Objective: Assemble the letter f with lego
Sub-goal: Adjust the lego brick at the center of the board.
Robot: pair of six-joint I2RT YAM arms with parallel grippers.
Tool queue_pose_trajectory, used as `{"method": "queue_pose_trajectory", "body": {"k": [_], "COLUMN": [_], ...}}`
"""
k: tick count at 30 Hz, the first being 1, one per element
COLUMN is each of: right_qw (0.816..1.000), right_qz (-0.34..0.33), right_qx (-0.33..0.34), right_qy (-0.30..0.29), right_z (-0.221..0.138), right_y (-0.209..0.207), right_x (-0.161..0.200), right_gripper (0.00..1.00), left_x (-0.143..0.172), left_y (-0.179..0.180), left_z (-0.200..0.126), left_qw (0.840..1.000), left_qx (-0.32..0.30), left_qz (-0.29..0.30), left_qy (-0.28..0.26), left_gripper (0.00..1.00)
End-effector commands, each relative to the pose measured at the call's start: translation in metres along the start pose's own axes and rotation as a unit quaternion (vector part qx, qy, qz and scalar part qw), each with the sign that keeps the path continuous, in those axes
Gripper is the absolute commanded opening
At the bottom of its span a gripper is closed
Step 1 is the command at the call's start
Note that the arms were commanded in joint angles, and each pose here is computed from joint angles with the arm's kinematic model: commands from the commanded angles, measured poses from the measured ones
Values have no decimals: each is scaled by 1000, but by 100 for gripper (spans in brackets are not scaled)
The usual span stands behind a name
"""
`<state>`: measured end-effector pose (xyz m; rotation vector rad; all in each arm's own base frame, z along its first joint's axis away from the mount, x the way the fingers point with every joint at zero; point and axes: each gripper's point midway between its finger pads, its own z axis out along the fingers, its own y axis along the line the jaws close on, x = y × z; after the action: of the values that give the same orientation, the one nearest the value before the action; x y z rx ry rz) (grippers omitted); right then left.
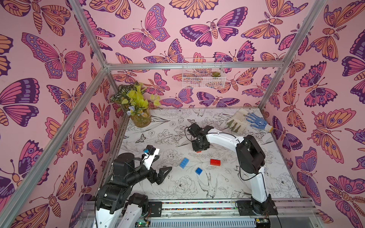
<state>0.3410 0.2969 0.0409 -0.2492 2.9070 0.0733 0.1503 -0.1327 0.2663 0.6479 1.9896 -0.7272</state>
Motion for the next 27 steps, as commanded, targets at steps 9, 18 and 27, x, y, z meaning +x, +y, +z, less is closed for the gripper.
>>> {"method": "queue_pose_trajectory", "body": {"k": [9, 18, 27], "right_qw": [996, 981, 949], "right_qz": [-87, -191, -311], "right_qx": [9, -22, -49], "right_qy": [11, 20, 10], "right_z": [-26, -46, -69], "right_y": [-10, 1, 8], "right_x": [20, 32, 39], "right_gripper": [24, 18, 12], "left_x": [1, 1, 1], "left_y": [0, 2, 3], "left_z": [1, 1, 0], "left_qw": [1000, 1000, 1000], "left_qx": [-1, -6, -11], "left_qz": [3, 2, 2], "left_qy": [-4, -4, -6], "left_gripper": [100, 100, 100]}}
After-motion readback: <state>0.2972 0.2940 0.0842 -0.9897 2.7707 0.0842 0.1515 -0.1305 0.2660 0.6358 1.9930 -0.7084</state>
